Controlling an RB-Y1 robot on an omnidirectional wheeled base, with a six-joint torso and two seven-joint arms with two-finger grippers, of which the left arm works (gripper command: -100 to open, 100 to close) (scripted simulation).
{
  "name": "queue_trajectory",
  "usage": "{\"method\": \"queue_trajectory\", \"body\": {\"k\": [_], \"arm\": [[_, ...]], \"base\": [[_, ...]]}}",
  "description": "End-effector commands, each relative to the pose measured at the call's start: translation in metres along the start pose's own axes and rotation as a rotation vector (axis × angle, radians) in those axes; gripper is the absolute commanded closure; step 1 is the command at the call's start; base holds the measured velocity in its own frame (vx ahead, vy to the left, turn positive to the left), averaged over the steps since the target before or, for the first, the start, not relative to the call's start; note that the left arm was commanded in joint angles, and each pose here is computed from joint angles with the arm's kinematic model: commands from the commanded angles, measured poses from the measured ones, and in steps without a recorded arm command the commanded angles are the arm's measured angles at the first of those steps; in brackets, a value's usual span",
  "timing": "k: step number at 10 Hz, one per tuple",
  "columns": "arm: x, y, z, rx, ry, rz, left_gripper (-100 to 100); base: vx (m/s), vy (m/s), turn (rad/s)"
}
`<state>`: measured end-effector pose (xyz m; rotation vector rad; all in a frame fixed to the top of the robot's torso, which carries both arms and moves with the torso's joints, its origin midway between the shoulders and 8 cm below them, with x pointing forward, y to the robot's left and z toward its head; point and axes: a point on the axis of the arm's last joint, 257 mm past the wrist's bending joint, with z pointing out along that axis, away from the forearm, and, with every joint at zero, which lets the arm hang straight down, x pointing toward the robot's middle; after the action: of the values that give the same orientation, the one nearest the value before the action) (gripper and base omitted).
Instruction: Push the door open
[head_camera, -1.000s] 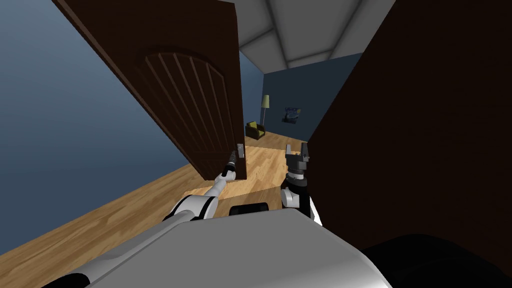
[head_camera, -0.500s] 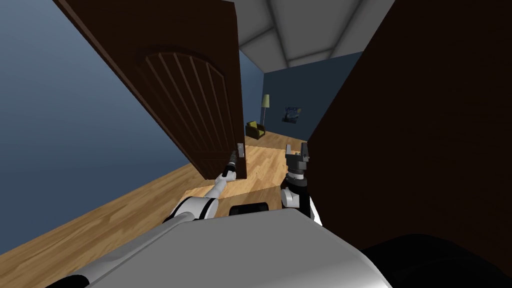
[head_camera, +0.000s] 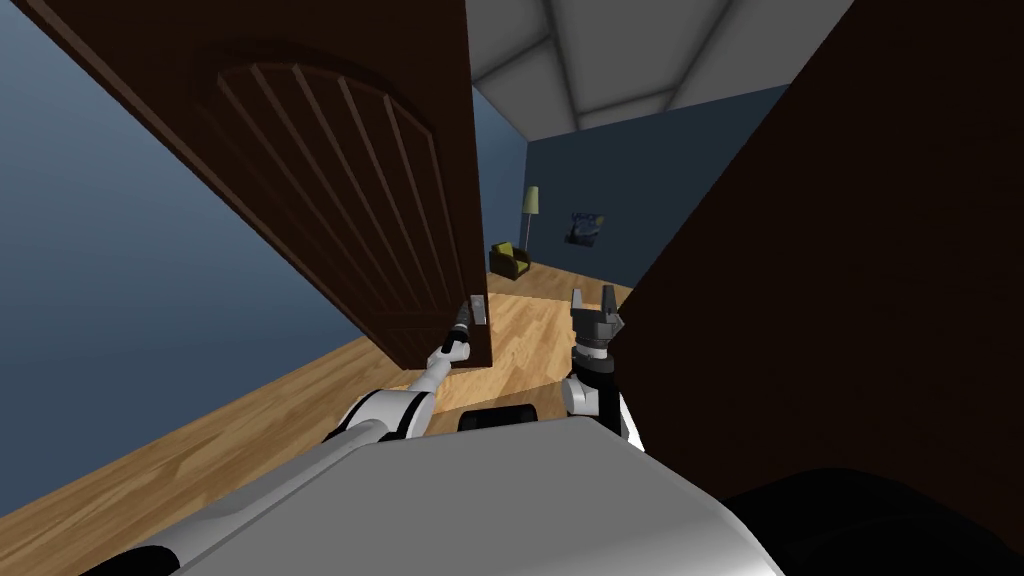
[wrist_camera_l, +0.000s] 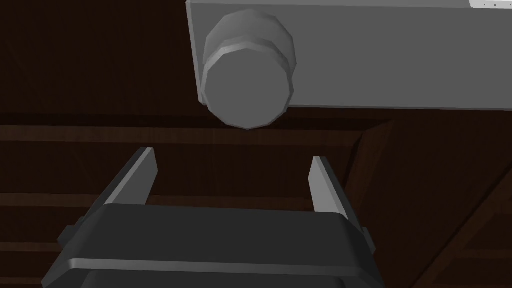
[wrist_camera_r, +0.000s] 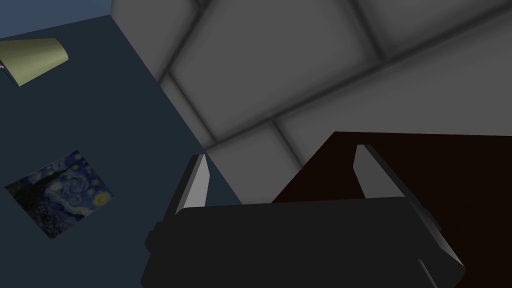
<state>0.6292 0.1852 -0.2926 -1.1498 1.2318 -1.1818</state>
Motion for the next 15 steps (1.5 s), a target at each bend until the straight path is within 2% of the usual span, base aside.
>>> {"method": "queue_trajectory", "body": {"k": [1, 2, 4, 5, 10, 11, 13, 15], "arm": [[0.017, 0.001, -0.0028, -0.002, 0.008, -0.02, -100], [0.029, 0.001, -0.0047, -0.004, 0.016, -0.035, -100], [0.027, 0.001, -0.004, -0.005, 0.015, -0.032, -100], [0.027, 0.001, -0.004, -0.005, 0.015, -0.032, 100], [0.027, 0.001, -0.004, -0.005, 0.015, -0.032, 100], [0.003, 0.002, -0.002, -0.007, -0.016, -0.01, 100], [0.004, 0.033, -0.0134, -0.074, -0.011, -0.003, 100], [0.003, 0.004, -0.0026, -0.011, -0.016, -0.009, 100]], "base": [[0.251, -0.01, -0.022], [0.201, -0.02, -0.015], [0.069, -0.028, 0.002], [0.0, 0.0, 0.0], [-0.009, 0.003, -0.003], [0.104, -0.046, 0.025], [0.103, -0.032, 0.028], [0.0, -0.003, -0.007]]}}
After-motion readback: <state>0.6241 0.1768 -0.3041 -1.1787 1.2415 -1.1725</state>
